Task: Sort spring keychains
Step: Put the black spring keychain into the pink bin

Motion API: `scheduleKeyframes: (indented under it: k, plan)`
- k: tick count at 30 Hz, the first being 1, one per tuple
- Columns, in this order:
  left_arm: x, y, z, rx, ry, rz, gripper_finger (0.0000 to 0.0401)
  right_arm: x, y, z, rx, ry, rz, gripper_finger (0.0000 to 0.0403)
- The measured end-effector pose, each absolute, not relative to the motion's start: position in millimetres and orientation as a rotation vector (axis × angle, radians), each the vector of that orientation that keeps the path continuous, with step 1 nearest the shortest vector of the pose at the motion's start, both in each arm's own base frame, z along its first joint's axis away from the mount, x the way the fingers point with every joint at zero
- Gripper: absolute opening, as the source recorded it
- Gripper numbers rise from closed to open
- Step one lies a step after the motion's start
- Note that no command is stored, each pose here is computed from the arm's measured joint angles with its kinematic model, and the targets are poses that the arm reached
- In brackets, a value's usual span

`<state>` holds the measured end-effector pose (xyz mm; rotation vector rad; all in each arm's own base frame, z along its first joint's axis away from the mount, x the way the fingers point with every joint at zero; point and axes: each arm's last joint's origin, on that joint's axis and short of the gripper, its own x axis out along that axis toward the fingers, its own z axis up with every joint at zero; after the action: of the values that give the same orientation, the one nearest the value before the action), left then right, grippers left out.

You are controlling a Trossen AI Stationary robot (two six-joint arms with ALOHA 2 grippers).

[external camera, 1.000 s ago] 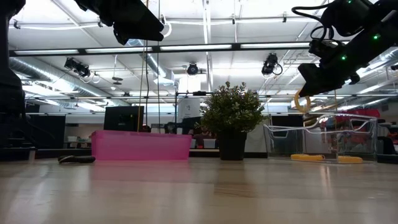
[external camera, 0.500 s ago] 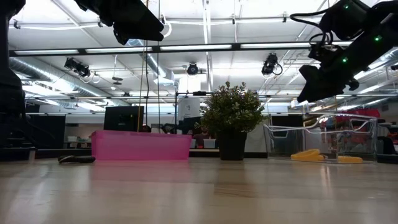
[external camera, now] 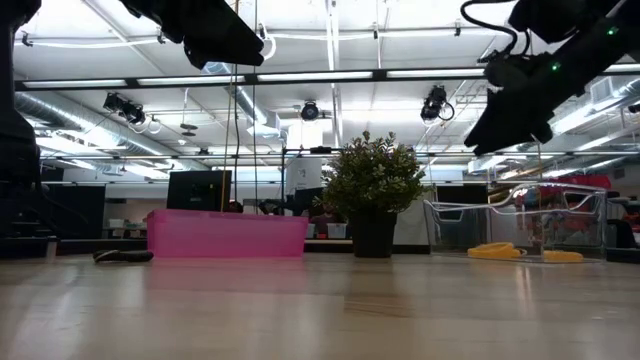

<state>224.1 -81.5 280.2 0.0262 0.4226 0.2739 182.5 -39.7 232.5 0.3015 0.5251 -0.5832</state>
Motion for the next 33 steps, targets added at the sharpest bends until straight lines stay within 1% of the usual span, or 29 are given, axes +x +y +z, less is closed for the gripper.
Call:
scheduleKeyframes:
  k: [5, 9, 15, 22, 24, 28, 33]
  plan:
    - [225, -79, 281, 0.059, 0.407, 0.335, 0.0165, 185, -31, 234, 0.398, 0.538, -0.457, 0.0171]
    - [227, -74, 282, 0.058, 0.396, 0.353, 0.0165, 186, -23, 233, 0.415, 0.566, -0.383, 0.0163]
    - [229, -68, 283, 0.048, 0.389, 0.38, 0.0165, 187, -11, 233, 0.444, 0.565, -0.317, 0.0154]
    - [230, -66, 283, 0.035, 0.387, 0.387, 0.0165, 188, 0, 234, 0.473, 0.568, -0.275, 0.0153]
    - [230, -67, 283, 0.024, 0.388, 0.374, 0.0165, 187, 3, 233, 0.519, 0.581, -0.262, 0.0153]
    - [230, -68, 283, -0.013, 0.396, 0.33, 0.0165, 186, 11, 234, 0.599, 0.61, -0.165, 0.0153]
    - [230, -71, 282, -0.082, 0.413, 0.253, 0.0165, 184, 28, 233, 0.627, 0.617, -0.164, 0.0153]
